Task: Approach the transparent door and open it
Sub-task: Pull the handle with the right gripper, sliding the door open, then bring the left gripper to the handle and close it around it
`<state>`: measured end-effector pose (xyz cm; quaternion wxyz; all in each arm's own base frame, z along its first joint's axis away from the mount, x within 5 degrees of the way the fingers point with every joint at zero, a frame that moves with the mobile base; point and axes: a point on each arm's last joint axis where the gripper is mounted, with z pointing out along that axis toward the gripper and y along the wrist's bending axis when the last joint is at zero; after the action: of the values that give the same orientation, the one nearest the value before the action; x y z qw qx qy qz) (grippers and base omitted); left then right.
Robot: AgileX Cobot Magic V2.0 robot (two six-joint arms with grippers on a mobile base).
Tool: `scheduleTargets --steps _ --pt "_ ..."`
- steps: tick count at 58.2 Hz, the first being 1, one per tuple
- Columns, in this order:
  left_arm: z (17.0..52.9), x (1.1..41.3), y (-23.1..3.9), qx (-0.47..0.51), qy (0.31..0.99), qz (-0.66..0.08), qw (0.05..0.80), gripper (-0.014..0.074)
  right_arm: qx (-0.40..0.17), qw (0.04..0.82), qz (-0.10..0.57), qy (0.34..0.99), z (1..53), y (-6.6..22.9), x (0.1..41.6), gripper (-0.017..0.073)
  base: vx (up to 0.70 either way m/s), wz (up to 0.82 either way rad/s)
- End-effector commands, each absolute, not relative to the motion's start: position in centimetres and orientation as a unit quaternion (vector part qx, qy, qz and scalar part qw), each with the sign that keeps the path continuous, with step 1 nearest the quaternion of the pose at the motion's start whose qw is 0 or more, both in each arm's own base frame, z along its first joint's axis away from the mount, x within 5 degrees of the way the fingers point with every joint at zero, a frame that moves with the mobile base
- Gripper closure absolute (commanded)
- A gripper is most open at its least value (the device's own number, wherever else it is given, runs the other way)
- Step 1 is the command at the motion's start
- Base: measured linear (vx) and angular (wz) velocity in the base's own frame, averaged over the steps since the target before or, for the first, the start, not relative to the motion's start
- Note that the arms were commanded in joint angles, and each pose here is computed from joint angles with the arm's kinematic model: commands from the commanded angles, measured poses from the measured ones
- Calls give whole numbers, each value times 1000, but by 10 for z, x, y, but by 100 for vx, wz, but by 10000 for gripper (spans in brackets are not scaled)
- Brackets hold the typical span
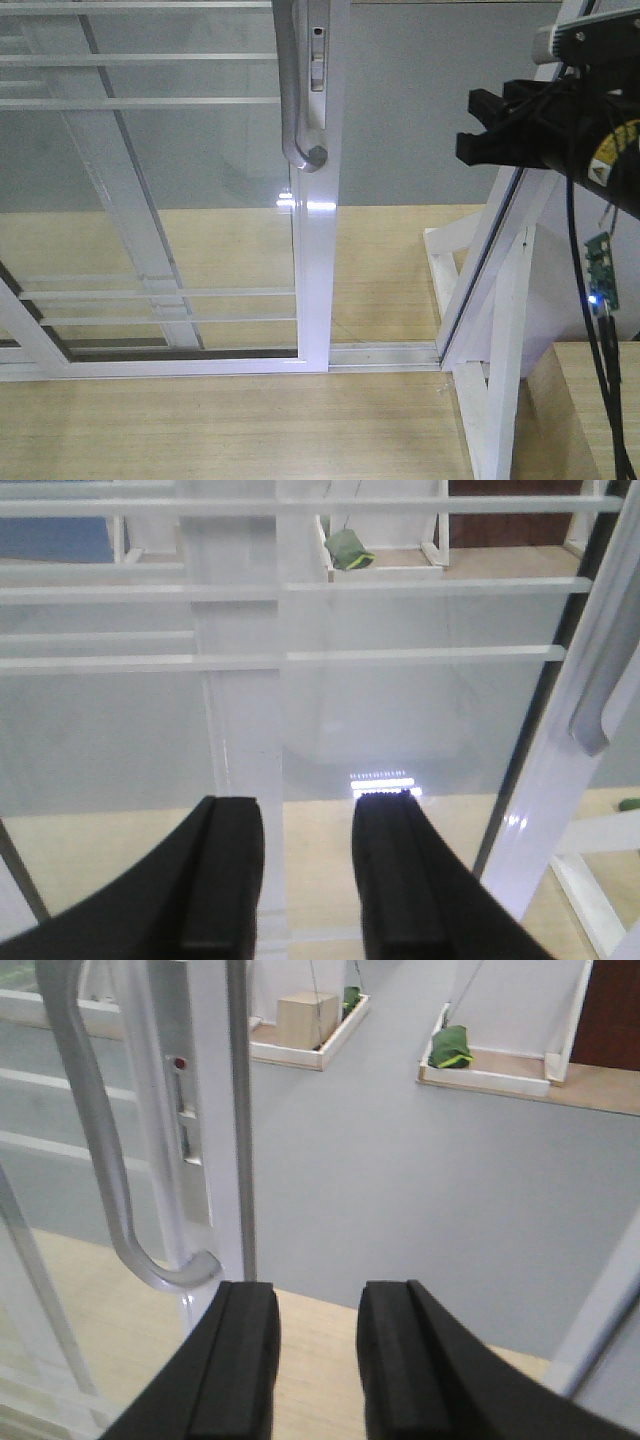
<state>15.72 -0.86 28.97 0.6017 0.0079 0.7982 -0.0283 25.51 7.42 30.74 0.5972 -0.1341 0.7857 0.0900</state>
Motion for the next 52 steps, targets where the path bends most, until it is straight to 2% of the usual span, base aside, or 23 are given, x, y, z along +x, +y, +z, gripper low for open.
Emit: scheduleTargets --steps 1,12,23,38,52 --pt "301 175 -15 12 763 -44 645 223 -126 626 83 765 329 66 235 270 0 0" --pt "289 208 -36 40 735 -69 673 223 -102 602 46 791 330 50 205 270 0 0" --pt "279 239 -57 64 729 -87 676 208 -79 574 30 814 327 43 196 270 0 0" --pt "302 291 -82 78 711 -101 691 138 -69 567 37 820 325 42 196 270 0 0" --pt "316 331 -101 82 698 -111 703 132 -69 566 36 820 325 42 196 270 0 0"
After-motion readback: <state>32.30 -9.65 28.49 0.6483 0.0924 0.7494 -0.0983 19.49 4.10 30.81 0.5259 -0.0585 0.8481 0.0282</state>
